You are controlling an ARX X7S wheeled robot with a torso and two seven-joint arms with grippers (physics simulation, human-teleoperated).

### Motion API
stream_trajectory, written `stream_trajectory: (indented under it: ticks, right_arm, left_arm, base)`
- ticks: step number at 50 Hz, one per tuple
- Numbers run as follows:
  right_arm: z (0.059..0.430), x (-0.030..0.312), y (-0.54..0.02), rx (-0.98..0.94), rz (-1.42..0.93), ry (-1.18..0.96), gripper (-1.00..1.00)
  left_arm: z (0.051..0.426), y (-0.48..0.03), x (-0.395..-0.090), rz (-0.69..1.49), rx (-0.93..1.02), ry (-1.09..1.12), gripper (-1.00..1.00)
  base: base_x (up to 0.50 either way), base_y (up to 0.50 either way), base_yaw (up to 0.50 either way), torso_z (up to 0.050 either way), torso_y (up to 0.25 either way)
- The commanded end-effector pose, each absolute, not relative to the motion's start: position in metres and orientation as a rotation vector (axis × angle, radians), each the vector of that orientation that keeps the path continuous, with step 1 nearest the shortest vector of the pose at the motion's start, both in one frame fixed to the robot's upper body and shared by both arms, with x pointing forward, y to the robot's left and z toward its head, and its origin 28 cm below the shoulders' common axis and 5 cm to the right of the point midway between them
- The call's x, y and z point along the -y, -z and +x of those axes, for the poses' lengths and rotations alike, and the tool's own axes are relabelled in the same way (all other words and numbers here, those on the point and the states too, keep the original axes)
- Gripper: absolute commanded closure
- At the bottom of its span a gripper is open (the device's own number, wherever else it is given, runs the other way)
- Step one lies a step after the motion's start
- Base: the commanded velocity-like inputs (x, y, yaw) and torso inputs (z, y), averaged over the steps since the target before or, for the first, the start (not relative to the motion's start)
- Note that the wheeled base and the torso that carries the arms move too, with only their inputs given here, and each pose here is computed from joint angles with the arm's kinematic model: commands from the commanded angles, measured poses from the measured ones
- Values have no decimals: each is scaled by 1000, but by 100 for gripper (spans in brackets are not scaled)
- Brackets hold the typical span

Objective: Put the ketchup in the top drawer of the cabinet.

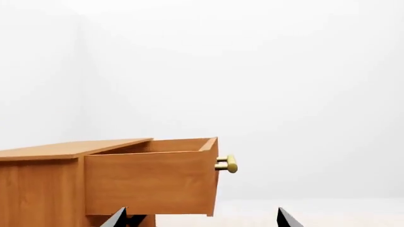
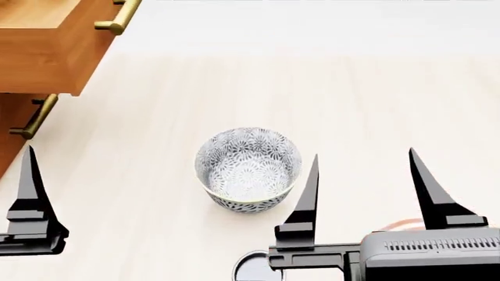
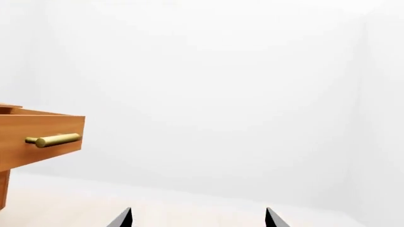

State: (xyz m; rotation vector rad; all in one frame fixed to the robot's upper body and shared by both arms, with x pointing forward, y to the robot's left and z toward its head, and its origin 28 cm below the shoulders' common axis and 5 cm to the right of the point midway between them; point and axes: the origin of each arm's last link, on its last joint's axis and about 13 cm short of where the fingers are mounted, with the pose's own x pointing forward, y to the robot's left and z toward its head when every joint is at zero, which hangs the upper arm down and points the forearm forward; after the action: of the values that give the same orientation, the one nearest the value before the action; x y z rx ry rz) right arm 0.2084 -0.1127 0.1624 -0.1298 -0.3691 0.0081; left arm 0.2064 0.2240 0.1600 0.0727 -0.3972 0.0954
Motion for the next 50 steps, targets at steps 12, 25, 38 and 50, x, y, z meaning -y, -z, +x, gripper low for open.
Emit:
stream_trajectory:
  ticks: [12,25,38,50]
  right_arm:
    - [212,113,-160,357,-123,-10,-100]
    - [212,113,-160,363,-116,-11,-100]
    - [213,114,-160,354,-119,-5,-100]
    - [212,114,-160,349,-118,-3,-100]
  left_arm:
    - [209,-158,-225,73,389,-102,-100]
    - [209,-156,-226,67,382,-105,-100]
    - [210,-156,-226,65,381,-105,-100]
    - [209,-157,-225,67,384,-104,-100]
  base:
    - [500,0,0,0,0]
    - [237,72,0,0,1]
    - [0,500,0,0,0]
    - [0,500,0,0,0]
